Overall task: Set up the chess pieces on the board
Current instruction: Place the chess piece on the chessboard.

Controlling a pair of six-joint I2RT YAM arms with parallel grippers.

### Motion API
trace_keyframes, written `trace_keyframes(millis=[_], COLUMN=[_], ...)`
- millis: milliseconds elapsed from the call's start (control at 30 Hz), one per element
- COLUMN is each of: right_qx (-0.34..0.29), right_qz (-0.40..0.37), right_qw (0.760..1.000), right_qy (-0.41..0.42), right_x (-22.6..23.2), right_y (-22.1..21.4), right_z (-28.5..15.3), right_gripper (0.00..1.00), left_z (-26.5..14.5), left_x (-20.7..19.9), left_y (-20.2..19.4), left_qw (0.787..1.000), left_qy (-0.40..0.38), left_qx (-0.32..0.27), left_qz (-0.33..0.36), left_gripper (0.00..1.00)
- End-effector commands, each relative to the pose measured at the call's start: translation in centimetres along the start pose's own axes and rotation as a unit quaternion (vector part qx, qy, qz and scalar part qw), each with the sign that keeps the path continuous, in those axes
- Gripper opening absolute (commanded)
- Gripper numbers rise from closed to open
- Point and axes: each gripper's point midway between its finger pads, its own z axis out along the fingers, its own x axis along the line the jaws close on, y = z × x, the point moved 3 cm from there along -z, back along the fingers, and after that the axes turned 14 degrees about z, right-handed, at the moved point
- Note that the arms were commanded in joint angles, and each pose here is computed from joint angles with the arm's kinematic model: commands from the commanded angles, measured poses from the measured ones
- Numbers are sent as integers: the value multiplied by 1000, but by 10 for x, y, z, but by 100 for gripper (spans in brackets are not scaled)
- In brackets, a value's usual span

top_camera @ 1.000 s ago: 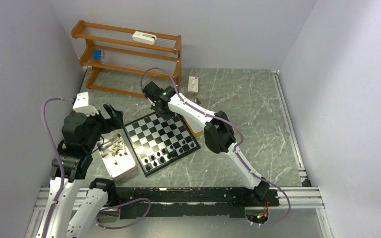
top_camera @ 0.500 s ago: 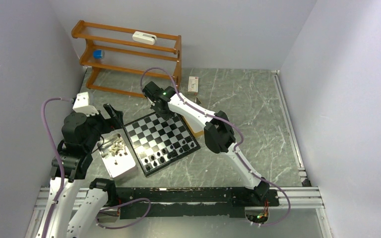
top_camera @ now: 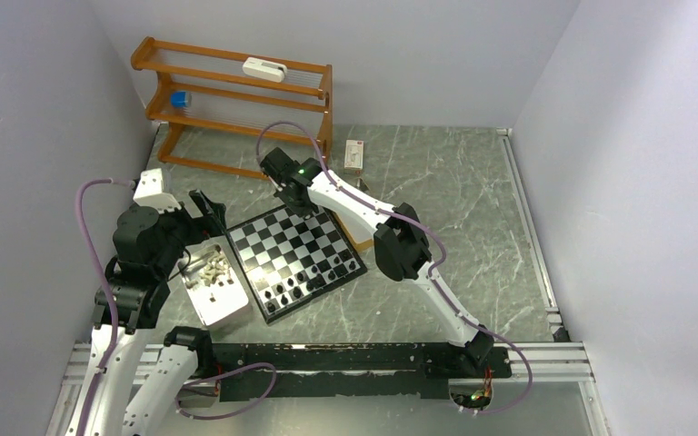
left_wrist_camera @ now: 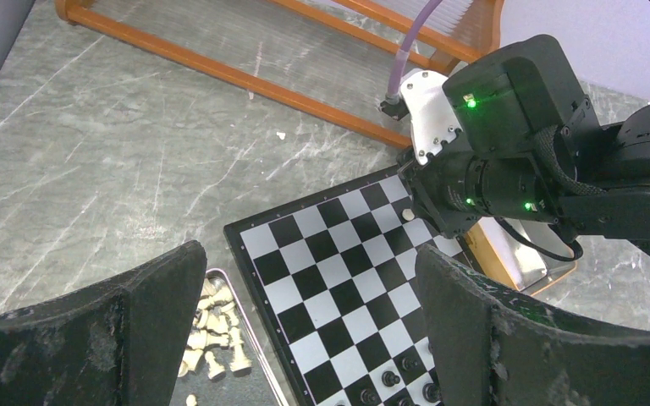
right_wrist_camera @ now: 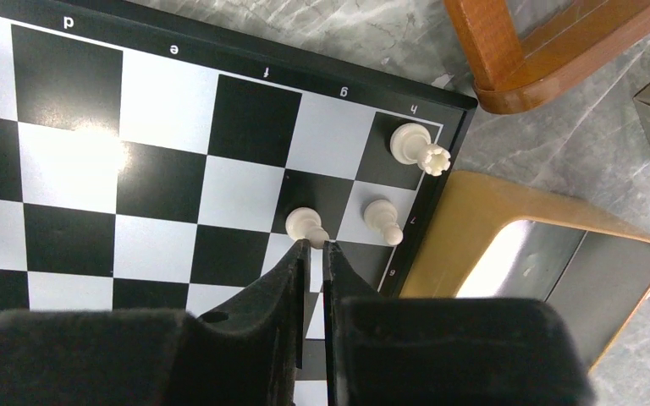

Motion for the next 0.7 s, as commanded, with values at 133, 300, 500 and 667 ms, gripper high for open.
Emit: trace_keyframes(millis=[133, 300, 500, 667], right_qx=[2, 4, -4, -1], right_qz=[-4, -2, 2, 3], right_qw=[1000, 1000, 1000, 1000], right_qy=[-7, -10, -3, -5], right_x=[0, -1, 0, 0], right_y=[-4, -4, -2, -3], right_z=[13, 12, 6, 9], right_gripper=[14, 17, 20, 20], left_z=[-4, -4, -3, -3], left_x=[0, 0, 0, 0], left_y=[5, 5, 4, 4], left_qw=[1000, 1000, 1000, 1000], left_qy=[-1, 1, 0, 0], left_qx=[-10, -10, -8, -7], left_qz=[3, 3, 3, 3], left_gripper=[98, 98, 98, 98])
